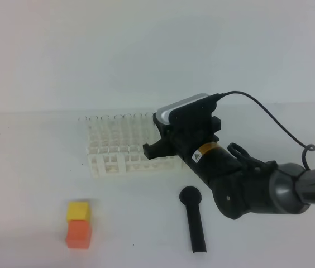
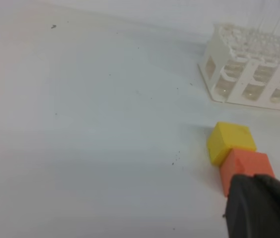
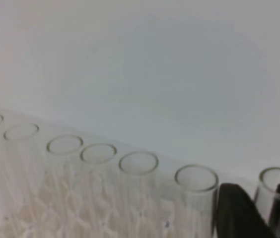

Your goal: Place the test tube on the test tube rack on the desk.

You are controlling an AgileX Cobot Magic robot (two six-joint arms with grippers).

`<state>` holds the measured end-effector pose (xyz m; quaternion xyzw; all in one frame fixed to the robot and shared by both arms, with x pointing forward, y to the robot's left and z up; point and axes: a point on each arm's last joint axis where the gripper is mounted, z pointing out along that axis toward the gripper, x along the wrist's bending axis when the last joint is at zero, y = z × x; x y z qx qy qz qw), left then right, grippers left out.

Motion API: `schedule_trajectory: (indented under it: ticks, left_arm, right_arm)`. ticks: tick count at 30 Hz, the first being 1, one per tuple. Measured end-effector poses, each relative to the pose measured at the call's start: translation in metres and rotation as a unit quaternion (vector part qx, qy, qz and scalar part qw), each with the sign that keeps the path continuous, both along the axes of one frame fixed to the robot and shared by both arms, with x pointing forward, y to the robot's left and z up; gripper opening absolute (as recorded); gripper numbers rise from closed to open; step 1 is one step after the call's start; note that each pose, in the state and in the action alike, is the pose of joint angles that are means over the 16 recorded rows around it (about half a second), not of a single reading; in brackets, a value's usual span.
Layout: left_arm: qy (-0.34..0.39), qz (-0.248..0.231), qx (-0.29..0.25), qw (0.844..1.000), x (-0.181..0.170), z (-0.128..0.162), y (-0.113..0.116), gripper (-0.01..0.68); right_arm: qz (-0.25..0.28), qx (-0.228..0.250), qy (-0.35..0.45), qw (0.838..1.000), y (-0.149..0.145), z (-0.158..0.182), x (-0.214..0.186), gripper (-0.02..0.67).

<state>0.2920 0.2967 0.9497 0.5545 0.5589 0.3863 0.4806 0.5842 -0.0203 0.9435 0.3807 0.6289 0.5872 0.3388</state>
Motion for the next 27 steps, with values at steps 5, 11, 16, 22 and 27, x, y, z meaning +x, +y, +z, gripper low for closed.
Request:
schedule_trajectory:
  ticks: [5, 11, 16, 22, 27]
  left_arm:
    - [0.0, 0.0, 0.0, 1.0, 0.0, 0.0, 0.0, -0.001]
    - [0.0, 0.0, 0.0, 1.0, 0.0, 0.0, 0.0, -0.001]
    - [0.0, 0.0, 0.0, 1.0, 0.0, 0.0, 0.0, -0.001]
    - [0.001, 0.0, 0.0, 1.0, 0.0, 0.0, 0.0, -0.001]
    - [0.003, 0.0, 0.0, 1.0, 0.0, 0.0, 0.0, -0.001]
  right_arm:
    - [0.005, -0.011, 0.001, 1.0, 0.001, -0.004, 0.0, 0.22]
    - [0.012, -0.034, -0.009, 0.999, 0.001, 0.005, -0.002, 0.343]
    - [0.021, -0.059, -0.033, 0.997, -0.001, 0.031, -0.006, 0.428]
    - [0.037, -0.092, -0.069, 0.993, -0.01, 0.084, -0.019, 0.389]
    - [0.057, -0.117, -0.097, 0.987, -0.024, 0.137, -0.04, 0.254]
